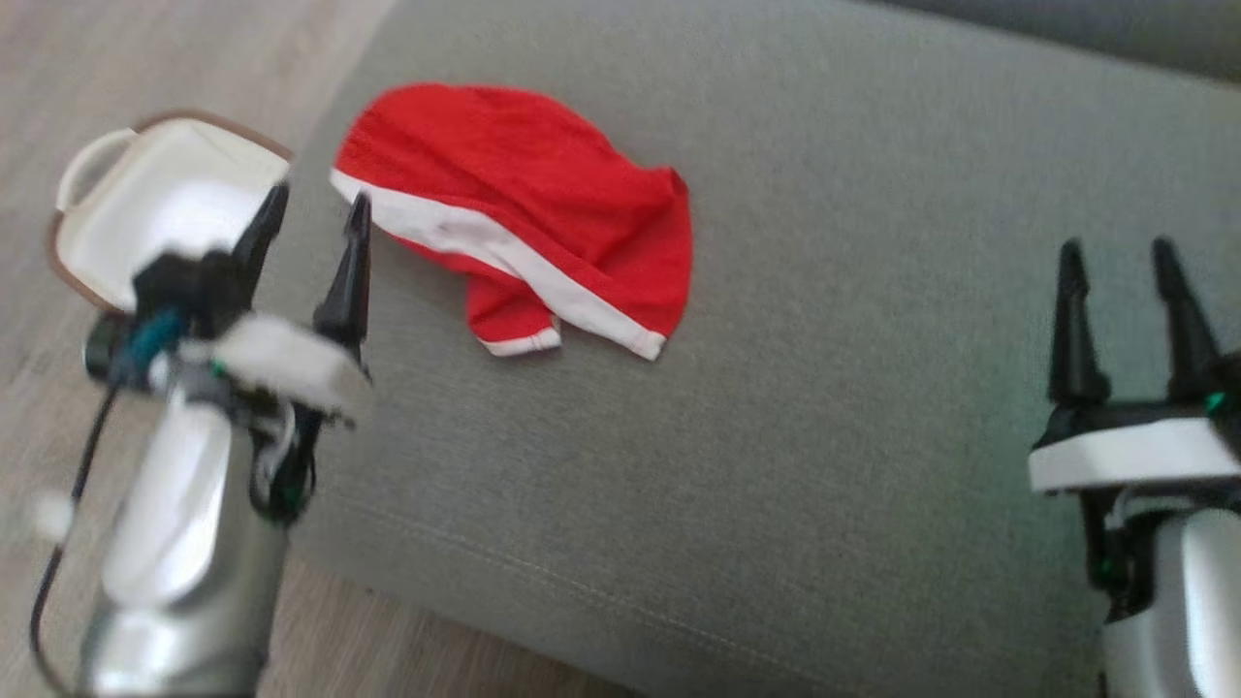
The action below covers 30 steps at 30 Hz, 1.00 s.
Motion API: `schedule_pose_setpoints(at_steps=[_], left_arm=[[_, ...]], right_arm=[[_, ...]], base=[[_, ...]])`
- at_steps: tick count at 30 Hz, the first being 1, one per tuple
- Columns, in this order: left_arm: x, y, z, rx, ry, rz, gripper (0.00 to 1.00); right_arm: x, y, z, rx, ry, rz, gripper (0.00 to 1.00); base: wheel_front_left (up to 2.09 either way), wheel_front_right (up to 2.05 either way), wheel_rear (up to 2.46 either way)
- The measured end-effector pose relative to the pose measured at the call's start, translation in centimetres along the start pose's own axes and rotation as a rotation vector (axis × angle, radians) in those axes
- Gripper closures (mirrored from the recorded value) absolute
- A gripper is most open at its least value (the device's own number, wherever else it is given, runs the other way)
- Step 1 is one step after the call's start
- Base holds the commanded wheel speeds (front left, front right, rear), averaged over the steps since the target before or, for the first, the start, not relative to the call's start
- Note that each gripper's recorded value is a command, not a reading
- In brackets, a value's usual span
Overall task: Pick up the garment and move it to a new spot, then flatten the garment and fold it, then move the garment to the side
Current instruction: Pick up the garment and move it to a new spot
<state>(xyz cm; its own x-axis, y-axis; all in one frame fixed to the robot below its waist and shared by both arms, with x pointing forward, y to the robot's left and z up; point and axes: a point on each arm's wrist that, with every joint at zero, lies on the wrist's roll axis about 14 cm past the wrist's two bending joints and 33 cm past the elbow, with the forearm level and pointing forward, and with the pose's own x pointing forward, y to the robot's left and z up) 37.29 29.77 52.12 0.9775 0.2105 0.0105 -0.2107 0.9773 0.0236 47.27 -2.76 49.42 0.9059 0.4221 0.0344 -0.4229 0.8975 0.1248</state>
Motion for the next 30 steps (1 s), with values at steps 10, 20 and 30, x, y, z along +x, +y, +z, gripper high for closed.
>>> schedule_pose_setpoints(at_steps=[10, 20, 30], left_arm=[[9.3, -5.6, -8.1, 0.271, 0.407, -0.286, 0.00], [10.0, -6.6, -16.1, 0.291, 0.779, -0.352, 0.00], [10.0, -6.8, -16.8, 0.272, 0.897, -0.362, 1.00]], right_arm=[[0.9, -5.5, -2.3, -0.015, 0.049, -0.119, 0.00], [0.0, -8.6, -4.4, -0.034, 0.104, -0.189, 0.00], [0.1, -9.1, -3.8, -0.042, 0.084, -0.201, 0.00]], base=[[0.00, 0.00, 0.00], [0.00, 0.00, 0.00], [0.00, 0.00, 0.00]])
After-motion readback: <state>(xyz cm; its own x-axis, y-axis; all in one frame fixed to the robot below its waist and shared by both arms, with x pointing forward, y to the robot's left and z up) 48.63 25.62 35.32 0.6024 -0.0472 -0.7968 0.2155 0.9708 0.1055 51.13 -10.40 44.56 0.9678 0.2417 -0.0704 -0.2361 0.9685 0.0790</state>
